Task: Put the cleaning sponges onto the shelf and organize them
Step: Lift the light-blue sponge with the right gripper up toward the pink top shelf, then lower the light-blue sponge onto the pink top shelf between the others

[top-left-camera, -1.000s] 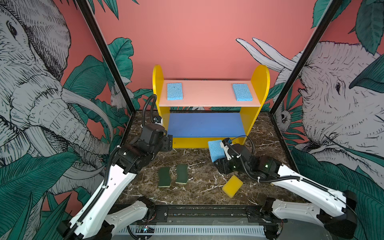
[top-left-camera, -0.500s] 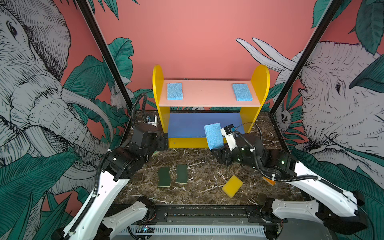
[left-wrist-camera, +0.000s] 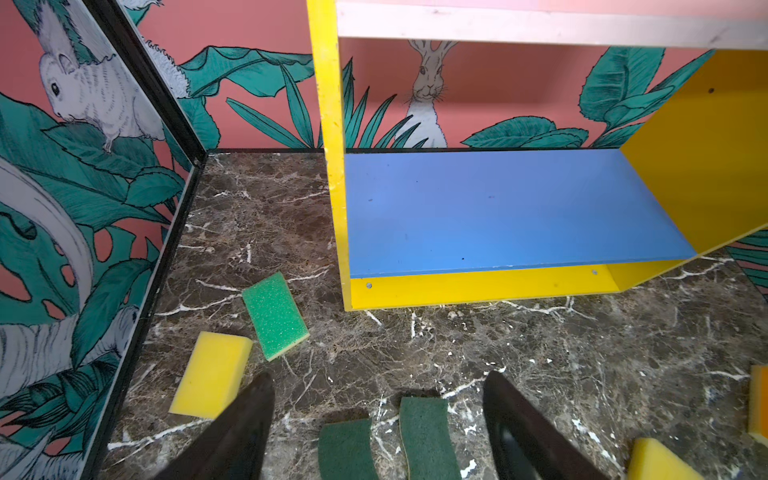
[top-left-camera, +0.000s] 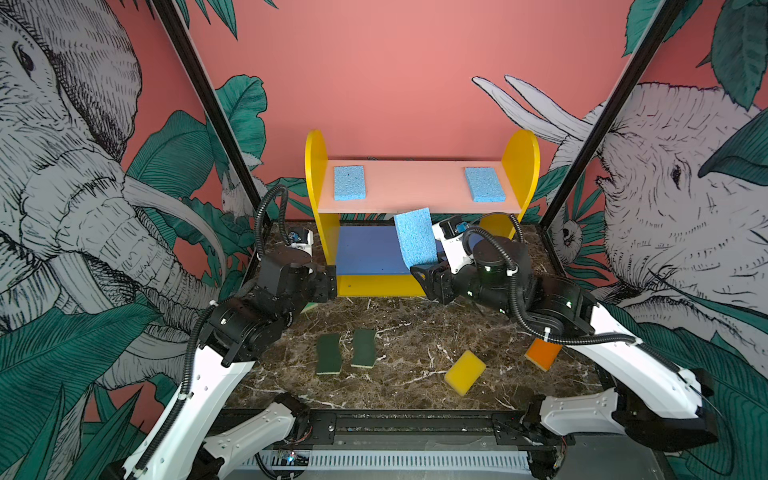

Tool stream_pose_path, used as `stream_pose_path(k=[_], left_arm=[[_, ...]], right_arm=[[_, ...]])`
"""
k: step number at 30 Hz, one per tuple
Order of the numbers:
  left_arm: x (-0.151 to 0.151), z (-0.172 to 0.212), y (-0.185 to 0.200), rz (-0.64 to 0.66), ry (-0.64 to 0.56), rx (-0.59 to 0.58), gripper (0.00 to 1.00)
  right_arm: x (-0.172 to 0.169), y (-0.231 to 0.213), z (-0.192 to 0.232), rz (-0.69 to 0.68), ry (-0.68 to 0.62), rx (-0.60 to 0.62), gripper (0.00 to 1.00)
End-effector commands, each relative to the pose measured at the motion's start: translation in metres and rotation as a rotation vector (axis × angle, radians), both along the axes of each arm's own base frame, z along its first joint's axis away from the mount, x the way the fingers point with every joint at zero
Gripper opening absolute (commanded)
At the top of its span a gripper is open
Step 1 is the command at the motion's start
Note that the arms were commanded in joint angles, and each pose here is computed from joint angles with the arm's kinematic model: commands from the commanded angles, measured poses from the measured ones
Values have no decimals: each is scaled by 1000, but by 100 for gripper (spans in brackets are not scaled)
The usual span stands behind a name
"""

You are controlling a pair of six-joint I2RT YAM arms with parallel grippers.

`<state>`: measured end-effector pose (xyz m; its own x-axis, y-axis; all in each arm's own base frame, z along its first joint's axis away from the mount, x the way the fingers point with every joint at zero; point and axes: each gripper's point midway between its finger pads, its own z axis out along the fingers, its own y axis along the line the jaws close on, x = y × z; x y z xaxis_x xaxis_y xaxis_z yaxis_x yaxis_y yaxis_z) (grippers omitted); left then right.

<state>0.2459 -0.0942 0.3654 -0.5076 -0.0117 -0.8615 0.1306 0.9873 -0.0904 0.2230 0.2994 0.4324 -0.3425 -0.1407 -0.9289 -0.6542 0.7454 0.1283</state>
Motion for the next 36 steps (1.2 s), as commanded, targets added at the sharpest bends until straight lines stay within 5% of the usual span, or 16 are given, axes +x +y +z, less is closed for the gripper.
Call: stream_pose_path(k=[1, 7, 22, 36], left_arm=[[-1, 19, -1, -5, -43, -51, 80], [4, 18, -7, -16, -39, -45, 80], [21, 26, -43, -179, -112, -54, 80], [15, 7, -48, -269, -123, 30, 81]], right_arm=[[11, 2, 23, -21, -110, -18, 67], [37, 6, 32, -78, -175, -92, 69], [101, -10, 81, -219, -234, 87, 66], [157, 12, 64, -274, -196, 76, 65]])
